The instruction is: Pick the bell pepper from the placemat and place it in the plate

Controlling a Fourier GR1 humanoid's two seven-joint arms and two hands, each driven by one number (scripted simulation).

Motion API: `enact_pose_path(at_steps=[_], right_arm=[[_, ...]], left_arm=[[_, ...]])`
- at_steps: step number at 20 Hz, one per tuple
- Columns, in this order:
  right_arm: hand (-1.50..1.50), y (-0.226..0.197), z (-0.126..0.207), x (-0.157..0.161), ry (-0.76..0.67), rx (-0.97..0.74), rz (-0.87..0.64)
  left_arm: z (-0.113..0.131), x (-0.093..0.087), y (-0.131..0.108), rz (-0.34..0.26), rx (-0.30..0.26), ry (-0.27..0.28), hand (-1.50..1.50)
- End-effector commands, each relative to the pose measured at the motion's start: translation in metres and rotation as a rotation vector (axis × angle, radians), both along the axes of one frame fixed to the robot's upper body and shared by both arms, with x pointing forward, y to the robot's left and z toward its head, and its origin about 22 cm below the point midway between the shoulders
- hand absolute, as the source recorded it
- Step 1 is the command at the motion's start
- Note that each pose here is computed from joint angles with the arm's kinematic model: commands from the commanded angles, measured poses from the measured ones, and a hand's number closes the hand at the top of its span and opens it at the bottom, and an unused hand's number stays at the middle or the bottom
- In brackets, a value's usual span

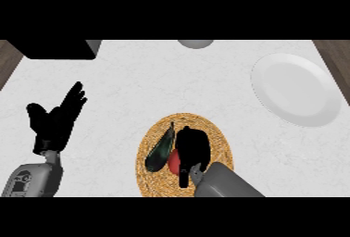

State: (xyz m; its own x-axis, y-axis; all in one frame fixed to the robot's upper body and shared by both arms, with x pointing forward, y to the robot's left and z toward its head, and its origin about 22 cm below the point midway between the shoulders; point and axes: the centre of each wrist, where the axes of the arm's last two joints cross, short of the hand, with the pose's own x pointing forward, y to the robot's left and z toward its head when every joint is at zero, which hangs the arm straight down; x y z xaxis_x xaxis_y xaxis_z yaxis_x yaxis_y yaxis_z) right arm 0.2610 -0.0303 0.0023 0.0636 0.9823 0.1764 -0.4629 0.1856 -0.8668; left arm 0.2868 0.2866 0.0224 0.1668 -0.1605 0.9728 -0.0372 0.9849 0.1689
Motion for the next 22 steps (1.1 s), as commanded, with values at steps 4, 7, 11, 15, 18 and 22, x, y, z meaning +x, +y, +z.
enact_pose_path(at_steps=[4,7,11,15,18,22], right_arm=[[1.5,-0.024,-0.002,0.014,-0.16,0.04,0.095],[1.5,-0.072,0.022,0.025,-0.191,0.194,0.259],[1.5,-0.095,0.019,0.035,-0.41,0.216,0.269],[1.5,-0.103,0.064,0.05,-0.719,0.291,0.142],[1.5,-0.123,0.09,0.062,-0.833,0.224,0.049],[1.5,-0.149,0.102,0.062,-0.9,0.26,-0.086]], left_arm=[[-0.004,-0.012,-0.002,0.006,0.011,-0.004,0.0],[-0.005,-0.002,-0.001,0.016,0.002,-0.003,0.0],[-0.004,-0.011,0.002,0.019,0.005,-0.011,0.0],[-0.003,-0.008,0.0,0.015,-0.021,0.001,0.0],[-0.006,-0.001,0.0,0.035,-0.003,0.005,0.0],[-0.001,-0.016,-0.016,0.006,-0.011,0.005,0.0]])
